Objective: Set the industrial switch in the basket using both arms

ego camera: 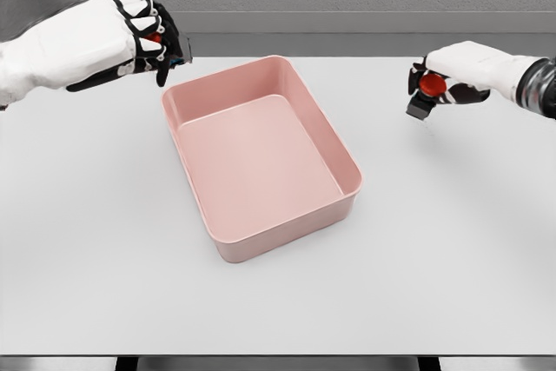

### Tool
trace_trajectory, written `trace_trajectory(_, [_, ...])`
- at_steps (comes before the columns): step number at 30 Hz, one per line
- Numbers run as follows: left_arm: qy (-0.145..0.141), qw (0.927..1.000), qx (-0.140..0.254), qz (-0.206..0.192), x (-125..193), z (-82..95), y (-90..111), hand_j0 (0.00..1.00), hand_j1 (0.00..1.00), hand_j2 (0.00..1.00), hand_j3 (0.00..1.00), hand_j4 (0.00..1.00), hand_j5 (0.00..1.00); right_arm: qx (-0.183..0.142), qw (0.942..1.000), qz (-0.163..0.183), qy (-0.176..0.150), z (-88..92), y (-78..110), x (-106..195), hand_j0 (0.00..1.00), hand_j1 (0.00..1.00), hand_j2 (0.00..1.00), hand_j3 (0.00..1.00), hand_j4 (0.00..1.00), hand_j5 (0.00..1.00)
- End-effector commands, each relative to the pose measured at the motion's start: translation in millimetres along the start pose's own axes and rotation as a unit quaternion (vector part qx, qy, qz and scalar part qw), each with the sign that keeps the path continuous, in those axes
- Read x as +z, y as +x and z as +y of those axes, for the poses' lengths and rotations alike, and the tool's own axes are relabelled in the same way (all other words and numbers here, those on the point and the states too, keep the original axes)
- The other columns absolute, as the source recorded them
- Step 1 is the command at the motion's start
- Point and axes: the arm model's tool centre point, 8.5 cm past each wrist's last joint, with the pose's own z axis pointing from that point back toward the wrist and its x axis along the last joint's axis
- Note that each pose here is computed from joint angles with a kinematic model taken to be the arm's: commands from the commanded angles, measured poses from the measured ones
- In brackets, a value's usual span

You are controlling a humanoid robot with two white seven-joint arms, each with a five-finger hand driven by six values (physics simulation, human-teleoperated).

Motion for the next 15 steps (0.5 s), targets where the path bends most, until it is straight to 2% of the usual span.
trace_trajectory(1, [-0.018,0.9982,0.039,-0.042,-31,-39.7,22,0.22,0.22,0.22,0.22,0.22,0.22,0.004,0.9999,-0.010,-0.004,-2.1,8.2,0,0.47,0.47,0.47,0.47,0.47,0.47])
trace_trajectory(3, [-0.036,0.9960,0.039,-0.072,-52,-56.4,36,0.22,0.22,0.22,0.22,0.22,0.22,0.005,0.9999,-0.014,-0.007,-3.8,11.1,-2,0.47,0.47,0.47,0.47,0.47,0.47])
trace_trajectory(5, [-0.048,0.9936,0.035,-0.096,-68,-65.6,48,0.22,0.22,0.22,0.22,0.22,0.22,0.006,0.9997,-0.022,-0.012,-7.3,16.9,-3,0.47,0.47,0.47,0.47,0.47,0.47])
trace_trajectory(11, [-0.064,0.9916,0.025,-0.110,-76,-70.5,53,0.24,0.24,0.24,0.24,0.24,0.24,0.010,0.9972,-0.061,-0.041,-27.7,46.6,-14,0.48,0.48,0.48,0.48,0.48,0.48])
trace_trajectory(13, [-0.065,0.9916,0.021,-0.110,-77,-70.1,54,0.35,0.35,0.35,0.35,0.35,0.35,0.009,0.9966,-0.069,-0.043,-27.7,52.2,-17,0.48,0.48,0.48,0.48,0.48,0.48])
trace_trajectory(15, [-0.067,0.9916,0.019,-0.109,-76,-71.3,53,0.40,0.40,0.40,0.40,0.40,0.40,0.016,0.9954,-0.082,-0.047,-29.7,63.6,-15,0.48,0.48,0.48,0.48,0.48,0.48])
